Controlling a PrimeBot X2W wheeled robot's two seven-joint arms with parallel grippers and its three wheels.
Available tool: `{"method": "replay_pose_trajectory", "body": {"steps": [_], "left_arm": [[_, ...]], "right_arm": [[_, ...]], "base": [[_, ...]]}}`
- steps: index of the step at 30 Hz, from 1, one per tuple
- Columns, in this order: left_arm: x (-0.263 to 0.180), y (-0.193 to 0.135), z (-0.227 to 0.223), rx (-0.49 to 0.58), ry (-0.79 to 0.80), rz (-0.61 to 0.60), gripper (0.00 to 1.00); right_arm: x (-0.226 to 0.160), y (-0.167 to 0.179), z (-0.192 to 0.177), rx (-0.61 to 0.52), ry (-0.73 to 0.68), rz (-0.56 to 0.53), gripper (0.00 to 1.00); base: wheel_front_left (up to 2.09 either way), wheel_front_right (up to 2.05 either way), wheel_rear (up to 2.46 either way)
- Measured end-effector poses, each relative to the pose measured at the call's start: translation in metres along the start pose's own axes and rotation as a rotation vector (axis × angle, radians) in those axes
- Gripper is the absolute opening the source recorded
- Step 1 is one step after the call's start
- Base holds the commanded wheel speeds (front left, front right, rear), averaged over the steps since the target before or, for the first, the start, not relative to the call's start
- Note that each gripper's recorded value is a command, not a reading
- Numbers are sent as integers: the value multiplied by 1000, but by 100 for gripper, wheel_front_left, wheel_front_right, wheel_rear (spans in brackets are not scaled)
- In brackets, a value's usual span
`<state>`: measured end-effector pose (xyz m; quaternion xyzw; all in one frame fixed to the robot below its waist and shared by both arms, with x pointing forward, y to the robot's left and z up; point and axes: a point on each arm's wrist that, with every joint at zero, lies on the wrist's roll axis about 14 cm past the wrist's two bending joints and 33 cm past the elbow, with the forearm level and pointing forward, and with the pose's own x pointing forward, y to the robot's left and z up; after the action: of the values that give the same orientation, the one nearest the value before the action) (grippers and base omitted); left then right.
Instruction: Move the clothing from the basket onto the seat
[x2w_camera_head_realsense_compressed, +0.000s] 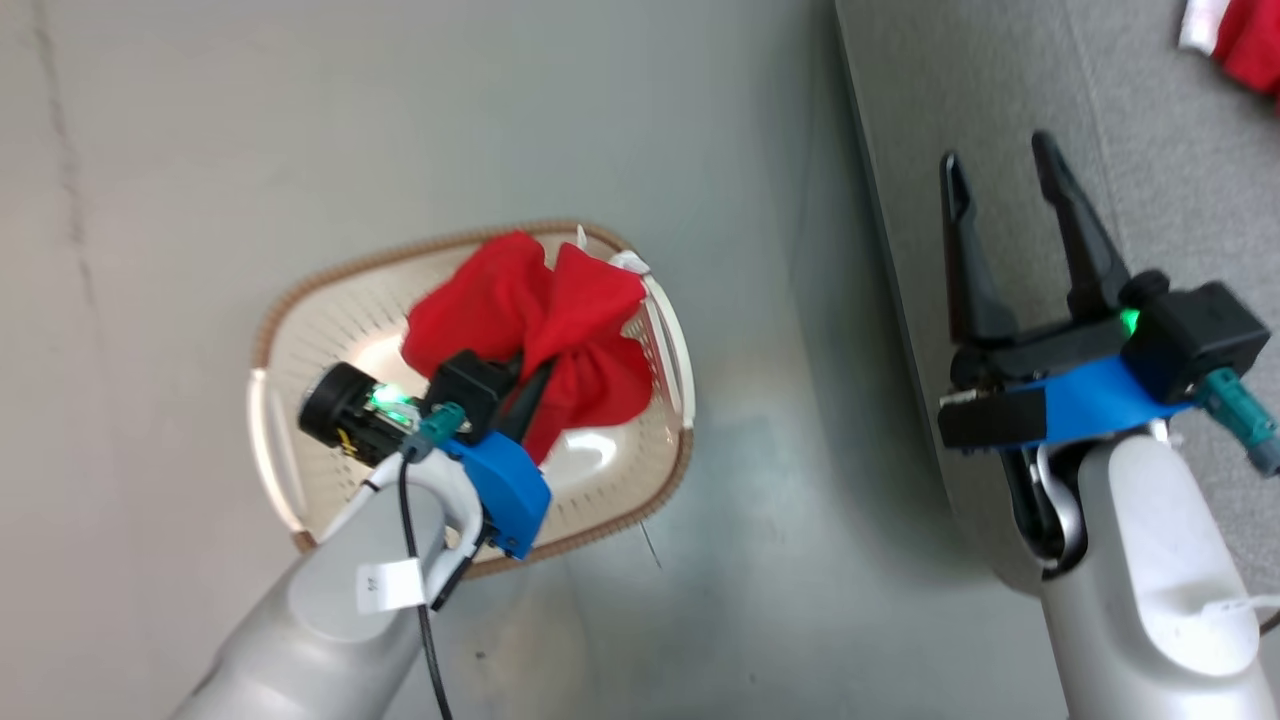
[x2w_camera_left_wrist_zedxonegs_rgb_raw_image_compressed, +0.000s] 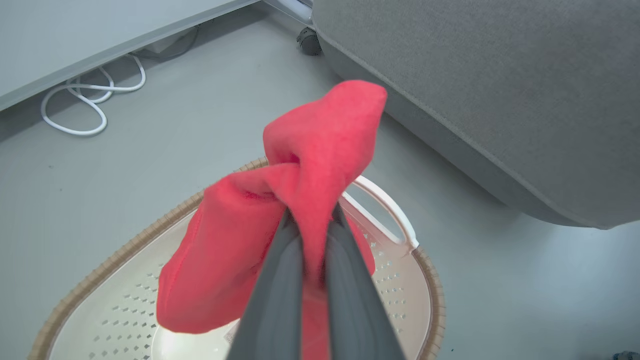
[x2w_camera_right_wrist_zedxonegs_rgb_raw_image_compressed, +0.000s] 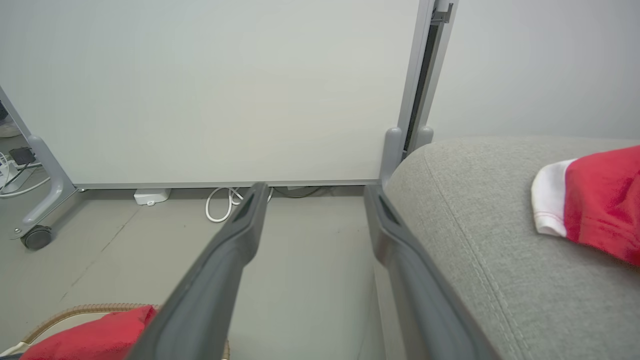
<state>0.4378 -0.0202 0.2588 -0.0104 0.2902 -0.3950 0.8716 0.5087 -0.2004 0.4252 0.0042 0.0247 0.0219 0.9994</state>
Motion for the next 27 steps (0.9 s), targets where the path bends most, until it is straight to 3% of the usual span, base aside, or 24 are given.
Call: {"method": "replay_pose_trajectory", "body": {"steps": [13,27], "left_arm": [[-58,-35,109,72,-264,40,0],[-117,-64,192,141,-475,63,0]], "right_arm": [[-38,32,55,16,-70,65,100],[-72,58,99,35,-140,126,100]], "base": [[0,0,0],[0,0,0]]}}
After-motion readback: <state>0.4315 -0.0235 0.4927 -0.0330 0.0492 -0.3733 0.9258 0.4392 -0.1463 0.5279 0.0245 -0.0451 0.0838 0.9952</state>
